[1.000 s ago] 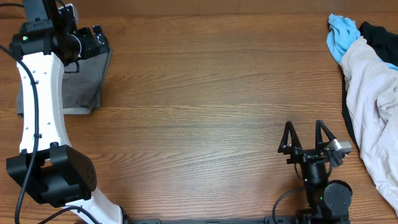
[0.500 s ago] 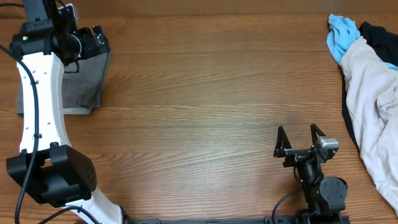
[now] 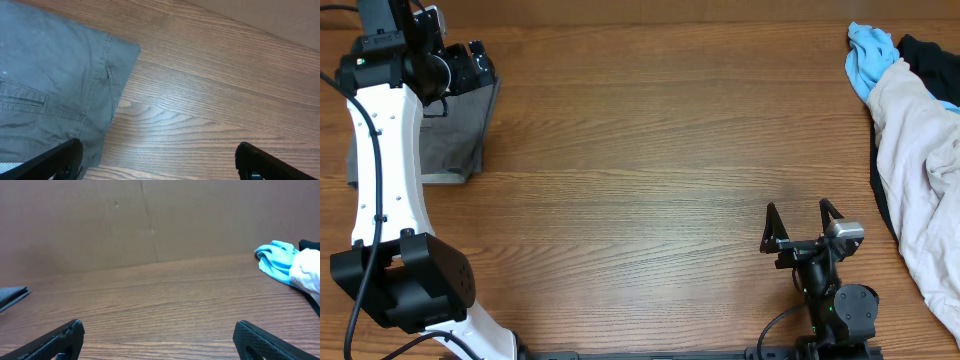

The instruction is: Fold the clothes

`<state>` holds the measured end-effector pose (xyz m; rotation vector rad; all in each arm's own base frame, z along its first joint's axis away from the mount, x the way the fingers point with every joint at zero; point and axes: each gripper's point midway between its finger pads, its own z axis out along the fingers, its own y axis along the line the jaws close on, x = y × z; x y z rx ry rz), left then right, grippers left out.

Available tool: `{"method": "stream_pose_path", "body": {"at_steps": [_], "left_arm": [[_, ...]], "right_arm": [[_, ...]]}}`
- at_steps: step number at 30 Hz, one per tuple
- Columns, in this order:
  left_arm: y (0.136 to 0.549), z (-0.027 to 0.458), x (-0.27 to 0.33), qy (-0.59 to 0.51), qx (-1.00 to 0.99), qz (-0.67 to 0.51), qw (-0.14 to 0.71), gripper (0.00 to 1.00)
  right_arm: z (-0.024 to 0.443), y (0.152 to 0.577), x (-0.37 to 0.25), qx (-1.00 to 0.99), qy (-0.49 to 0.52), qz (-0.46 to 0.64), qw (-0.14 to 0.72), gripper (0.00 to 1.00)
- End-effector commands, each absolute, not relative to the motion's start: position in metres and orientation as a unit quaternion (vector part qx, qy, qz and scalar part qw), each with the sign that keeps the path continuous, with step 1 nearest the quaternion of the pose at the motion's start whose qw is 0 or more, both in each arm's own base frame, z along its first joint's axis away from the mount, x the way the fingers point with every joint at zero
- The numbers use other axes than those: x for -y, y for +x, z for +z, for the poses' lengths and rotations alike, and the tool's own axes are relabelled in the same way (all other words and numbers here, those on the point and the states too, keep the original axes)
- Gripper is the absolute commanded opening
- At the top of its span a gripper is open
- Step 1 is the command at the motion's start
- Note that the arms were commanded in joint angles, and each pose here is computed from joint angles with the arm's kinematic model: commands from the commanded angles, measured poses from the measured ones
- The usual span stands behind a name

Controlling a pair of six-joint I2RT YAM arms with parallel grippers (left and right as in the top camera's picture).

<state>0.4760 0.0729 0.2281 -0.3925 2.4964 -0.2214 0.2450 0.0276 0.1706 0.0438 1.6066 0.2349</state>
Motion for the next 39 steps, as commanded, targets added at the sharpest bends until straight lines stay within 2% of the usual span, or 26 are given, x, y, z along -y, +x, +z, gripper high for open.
{"method": "stream_pose_path", "body": {"at_steps": [1,22,25,30,39], "left_arm": [[0.476,0.225,-0.070,-0.148,-0.941,-0.083,0.293,1.00],[0.475,0.231,-0.067,-0.145,-0.940,-0.083,0.298,1.00],[0.468,0.254,-0.065,-0.140,-0.933,-0.082,0.322,1.00],[0.439,0.331,-0.044,-0.112,-0.905,-0.084,0.402,1.00],[0.342,0.461,0.010,-0.040,-0.828,-0.104,0.550,1.00]], "right_arm": [[0.170,0.245,-0.026,-0.715,0.019,0.101,0.691,1.00],[0.170,0.245,-0.026,-0.715,0.019,0.101,0.691,1.00],[0.170,0.245,-0.026,-0.715,0.019,0.101,0.691,1.00],[0.170,0.245,-0.026,-0.715,0.019,0.101,0.691,1.00],[0.170,0.245,-0.026,-0.715,0.019,0.101,0.691,1.00]]}}
